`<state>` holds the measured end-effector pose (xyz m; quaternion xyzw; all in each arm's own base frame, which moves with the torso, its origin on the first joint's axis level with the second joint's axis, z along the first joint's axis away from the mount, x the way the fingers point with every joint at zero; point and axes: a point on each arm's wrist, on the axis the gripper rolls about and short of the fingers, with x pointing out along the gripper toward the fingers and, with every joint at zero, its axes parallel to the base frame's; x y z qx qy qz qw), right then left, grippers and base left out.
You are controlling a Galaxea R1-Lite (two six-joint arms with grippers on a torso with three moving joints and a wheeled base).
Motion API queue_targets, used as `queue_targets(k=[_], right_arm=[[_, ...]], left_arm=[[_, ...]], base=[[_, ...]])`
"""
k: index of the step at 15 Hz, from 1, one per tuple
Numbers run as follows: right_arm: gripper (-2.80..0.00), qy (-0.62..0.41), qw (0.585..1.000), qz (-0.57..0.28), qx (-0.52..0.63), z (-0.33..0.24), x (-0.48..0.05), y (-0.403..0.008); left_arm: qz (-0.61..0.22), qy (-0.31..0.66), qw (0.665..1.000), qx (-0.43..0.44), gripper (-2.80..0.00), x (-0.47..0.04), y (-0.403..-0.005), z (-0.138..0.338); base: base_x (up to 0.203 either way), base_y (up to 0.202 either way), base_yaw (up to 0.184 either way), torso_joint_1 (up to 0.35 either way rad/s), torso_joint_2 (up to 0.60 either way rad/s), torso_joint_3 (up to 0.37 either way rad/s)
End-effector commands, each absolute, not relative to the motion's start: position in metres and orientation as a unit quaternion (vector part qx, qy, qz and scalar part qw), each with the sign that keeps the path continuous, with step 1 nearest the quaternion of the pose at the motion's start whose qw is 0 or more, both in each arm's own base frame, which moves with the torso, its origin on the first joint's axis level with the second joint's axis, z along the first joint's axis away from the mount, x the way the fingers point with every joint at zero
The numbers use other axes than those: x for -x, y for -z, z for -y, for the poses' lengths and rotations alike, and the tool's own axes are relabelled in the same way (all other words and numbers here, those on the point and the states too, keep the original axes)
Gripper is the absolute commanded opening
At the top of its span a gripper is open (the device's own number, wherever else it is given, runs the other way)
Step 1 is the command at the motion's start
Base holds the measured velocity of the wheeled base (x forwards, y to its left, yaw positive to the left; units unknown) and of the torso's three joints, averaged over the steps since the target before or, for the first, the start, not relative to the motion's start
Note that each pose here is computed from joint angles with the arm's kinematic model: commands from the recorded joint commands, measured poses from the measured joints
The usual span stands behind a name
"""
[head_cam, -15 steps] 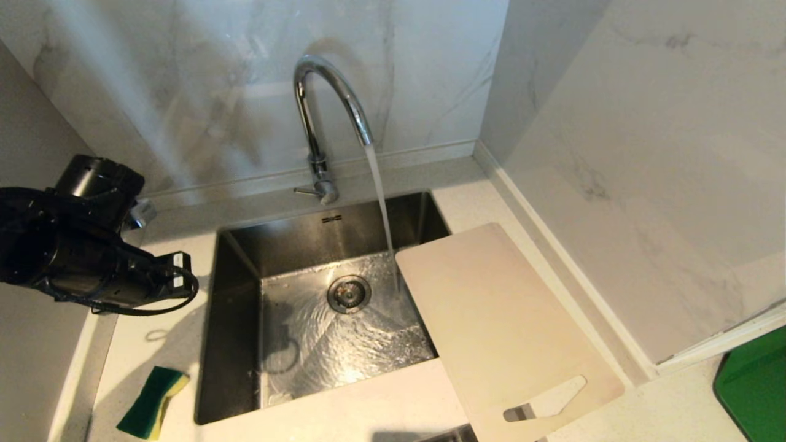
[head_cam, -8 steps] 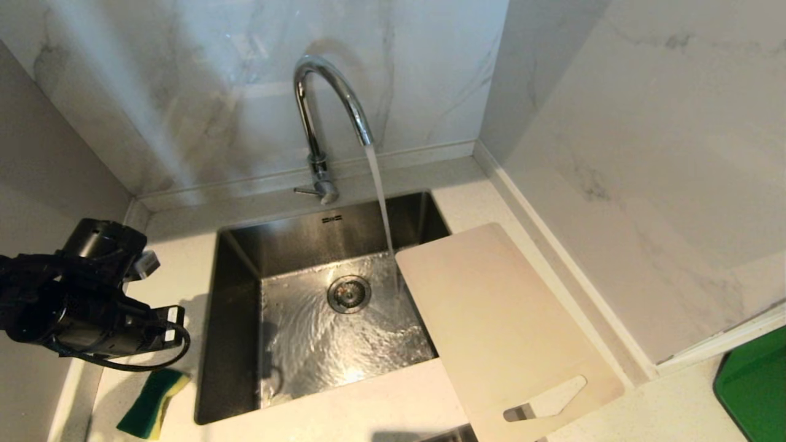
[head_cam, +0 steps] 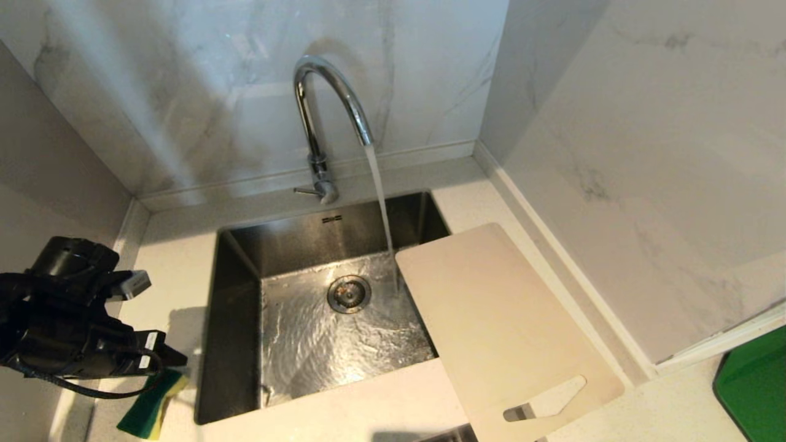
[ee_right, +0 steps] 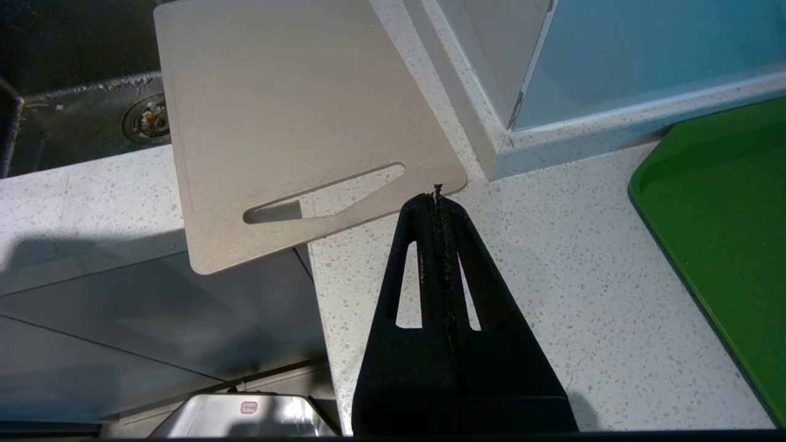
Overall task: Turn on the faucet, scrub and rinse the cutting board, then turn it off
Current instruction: Pick up the cleaning cloth
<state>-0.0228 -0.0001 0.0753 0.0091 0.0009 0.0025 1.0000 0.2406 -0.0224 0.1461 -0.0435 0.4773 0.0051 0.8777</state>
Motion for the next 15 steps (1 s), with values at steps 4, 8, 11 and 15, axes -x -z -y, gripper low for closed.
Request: queue_targets(k=[4,8,11,15], right_arm=[[-2.8,-0.003,1.0,-0.002,-0.009,0.0,0.023,-0.075],[-2.8,-0.003,1.0,-0.002,-0.009,0.0,0.023,-0.075],[-2.8,-0.003,1.0,-0.002,-0.009,0.0,0.023,-0.075],[-2.8,-0.003,1.0,-0.002,-0.009,0.0,0.023,-0.075]], left_arm=[[-0.493,-0.008,0.869,0.041,0.0,-0.229,-0.136,0.004],[-0.487,-0.01,0.872,0.033,0.0,-0.235,-0.125,-0.001],[-0.501,-0.011,0.864,0.033,0.0,-0.243,-0.114,-0.001],[-0.497,-0.02,0.867,0.036,0.0,-0.254,-0.101,-0.007]], base=[[0.0,0.0,0.0,0.0,0.0,0.0],[0.0,0.0,0.0,0.0,0.0,0.0],[0.0,0.0,0.0,0.0,0.0,0.0],[0.0,0.0,0.0,0.0,0.0,0.0]])
